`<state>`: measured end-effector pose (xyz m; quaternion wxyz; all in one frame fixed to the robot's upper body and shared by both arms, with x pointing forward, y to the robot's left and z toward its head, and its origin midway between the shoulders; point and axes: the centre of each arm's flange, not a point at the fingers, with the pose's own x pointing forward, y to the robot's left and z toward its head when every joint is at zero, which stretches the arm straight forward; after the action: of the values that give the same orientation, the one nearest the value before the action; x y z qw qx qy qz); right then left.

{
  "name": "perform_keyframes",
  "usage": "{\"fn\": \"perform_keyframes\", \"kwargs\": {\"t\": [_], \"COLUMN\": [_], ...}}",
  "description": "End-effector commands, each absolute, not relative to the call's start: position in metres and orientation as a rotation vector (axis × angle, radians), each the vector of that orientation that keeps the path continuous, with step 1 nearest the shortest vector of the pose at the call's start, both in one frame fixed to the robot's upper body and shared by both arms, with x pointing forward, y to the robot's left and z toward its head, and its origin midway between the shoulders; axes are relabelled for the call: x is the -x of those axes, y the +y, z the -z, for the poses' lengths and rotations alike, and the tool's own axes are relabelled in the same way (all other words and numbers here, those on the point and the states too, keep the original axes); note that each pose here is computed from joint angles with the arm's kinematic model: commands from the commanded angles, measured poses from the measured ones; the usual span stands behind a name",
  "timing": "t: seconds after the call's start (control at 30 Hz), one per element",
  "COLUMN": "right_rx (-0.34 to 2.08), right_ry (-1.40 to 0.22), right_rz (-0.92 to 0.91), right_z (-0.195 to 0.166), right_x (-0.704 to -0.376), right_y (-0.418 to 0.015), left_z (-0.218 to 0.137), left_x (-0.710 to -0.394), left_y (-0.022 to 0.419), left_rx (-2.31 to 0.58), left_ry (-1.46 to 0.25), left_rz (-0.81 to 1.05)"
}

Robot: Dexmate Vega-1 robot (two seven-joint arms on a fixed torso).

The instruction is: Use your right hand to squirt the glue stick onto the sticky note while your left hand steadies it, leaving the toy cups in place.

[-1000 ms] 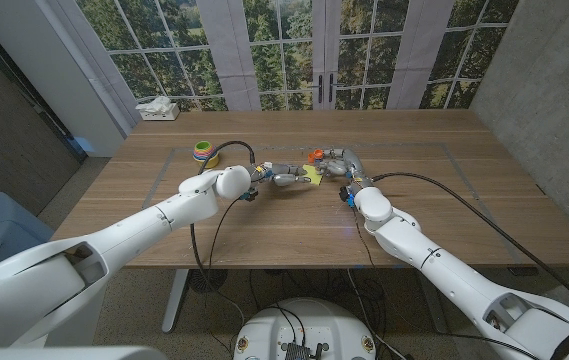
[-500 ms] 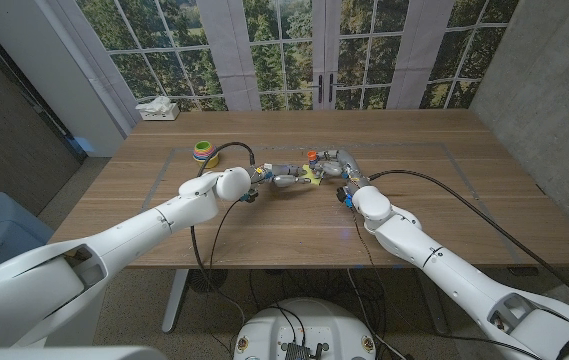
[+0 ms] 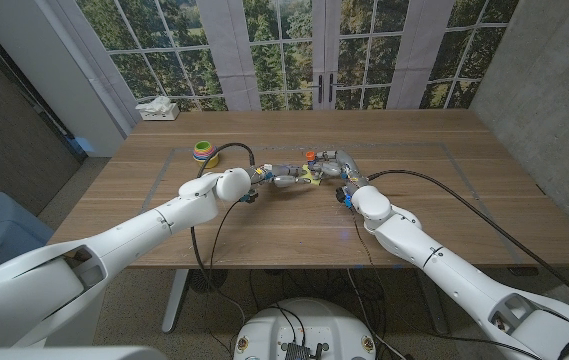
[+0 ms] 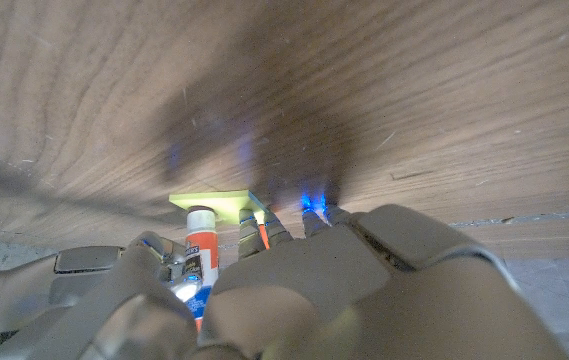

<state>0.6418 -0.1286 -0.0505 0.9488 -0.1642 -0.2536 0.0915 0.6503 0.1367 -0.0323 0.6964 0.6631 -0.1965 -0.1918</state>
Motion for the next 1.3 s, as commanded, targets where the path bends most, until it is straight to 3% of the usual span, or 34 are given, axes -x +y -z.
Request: {"fn": "perform_keyframes", "kwargs": {"t": [0.03, 1.3], "right_rx": [0.309, 0.245], "right_ry": [-0.546, -0.653], "right_rz": [-0.186, -0.153], "right_z": [0.047, 0.039], "right_x": [-0.645, -0.639], "right_y": [-0.128, -0.141], "left_z": [0.030, 0.027], "left_x": [-0.651, -0.649], "left_y": [0.140, 0.140], "left_rx": [-1.481, -1.483], "left_ry": [-0.439, -0.453], "left_rz": [0.418, 0.404]}}
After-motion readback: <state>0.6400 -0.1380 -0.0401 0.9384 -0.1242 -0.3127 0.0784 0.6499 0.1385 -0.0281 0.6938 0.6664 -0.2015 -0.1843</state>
